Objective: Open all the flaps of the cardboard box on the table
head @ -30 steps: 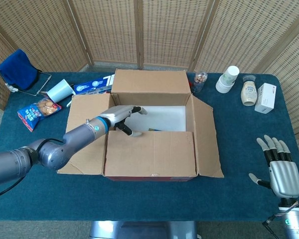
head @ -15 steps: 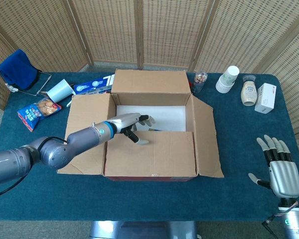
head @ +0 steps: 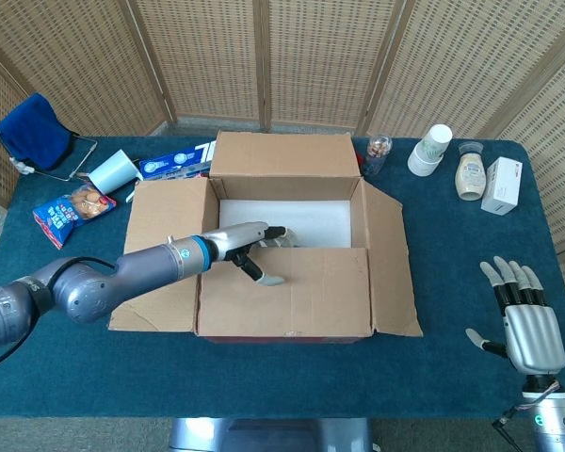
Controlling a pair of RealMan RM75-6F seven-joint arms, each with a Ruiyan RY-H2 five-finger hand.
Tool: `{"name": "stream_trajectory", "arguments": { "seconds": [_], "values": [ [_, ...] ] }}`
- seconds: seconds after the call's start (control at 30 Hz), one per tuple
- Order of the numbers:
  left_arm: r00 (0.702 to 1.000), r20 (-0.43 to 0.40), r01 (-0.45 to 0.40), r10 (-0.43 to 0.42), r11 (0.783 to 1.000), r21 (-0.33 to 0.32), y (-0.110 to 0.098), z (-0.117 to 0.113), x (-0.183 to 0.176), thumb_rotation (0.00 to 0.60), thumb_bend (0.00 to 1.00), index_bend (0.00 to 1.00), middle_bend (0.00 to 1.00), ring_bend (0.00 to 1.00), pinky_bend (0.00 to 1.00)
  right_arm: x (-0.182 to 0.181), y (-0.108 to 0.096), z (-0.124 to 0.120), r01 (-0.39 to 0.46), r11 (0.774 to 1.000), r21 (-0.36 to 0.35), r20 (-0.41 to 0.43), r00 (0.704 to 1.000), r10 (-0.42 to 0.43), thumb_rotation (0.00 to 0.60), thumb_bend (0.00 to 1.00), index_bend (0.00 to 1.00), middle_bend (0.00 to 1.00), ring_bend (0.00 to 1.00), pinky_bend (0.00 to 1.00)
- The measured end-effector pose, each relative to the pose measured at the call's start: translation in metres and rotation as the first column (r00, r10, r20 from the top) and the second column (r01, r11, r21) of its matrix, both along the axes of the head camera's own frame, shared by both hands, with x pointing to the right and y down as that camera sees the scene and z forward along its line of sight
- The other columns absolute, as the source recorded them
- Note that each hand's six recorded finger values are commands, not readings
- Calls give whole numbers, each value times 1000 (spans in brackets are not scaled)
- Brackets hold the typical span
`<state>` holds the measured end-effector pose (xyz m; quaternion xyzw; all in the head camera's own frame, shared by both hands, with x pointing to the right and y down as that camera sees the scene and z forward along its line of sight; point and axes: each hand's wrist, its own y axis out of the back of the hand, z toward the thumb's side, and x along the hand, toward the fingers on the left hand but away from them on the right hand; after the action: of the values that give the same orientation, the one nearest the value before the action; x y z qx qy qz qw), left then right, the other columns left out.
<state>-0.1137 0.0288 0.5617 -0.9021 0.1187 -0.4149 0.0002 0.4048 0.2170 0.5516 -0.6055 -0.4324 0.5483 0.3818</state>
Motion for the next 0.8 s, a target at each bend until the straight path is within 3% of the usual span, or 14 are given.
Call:
{"name": "stream_trajectory", "arguments": {
  "seconds": [0.47, 0.63, 0.8],
  "values": [
    [989, -132, 53, -60, 997, -59, -1, -31, -3, 500, 200, 138, 214, 228, 335, -2, 1, 0, 7, 1000, -3, 0, 1000, -7, 600, 0, 94, 58, 0, 63],
    [982, -179, 52, -62, 997, -62, 1, -44, -2, 495, 199, 138, 212, 227, 441, -3, 1, 1, 8, 1000, -4, 2, 1000, -8, 600, 0, 94, 57, 0, 63],
    [972, -227, 36, -56, 995, -88, 6, -55, 2, 496, 199, 138, 210, 227, 455, -4, 1, 1, 11, 1000, -6, 4, 1000, -11, 600, 0, 94, 57, 0, 63]
  ]
}}
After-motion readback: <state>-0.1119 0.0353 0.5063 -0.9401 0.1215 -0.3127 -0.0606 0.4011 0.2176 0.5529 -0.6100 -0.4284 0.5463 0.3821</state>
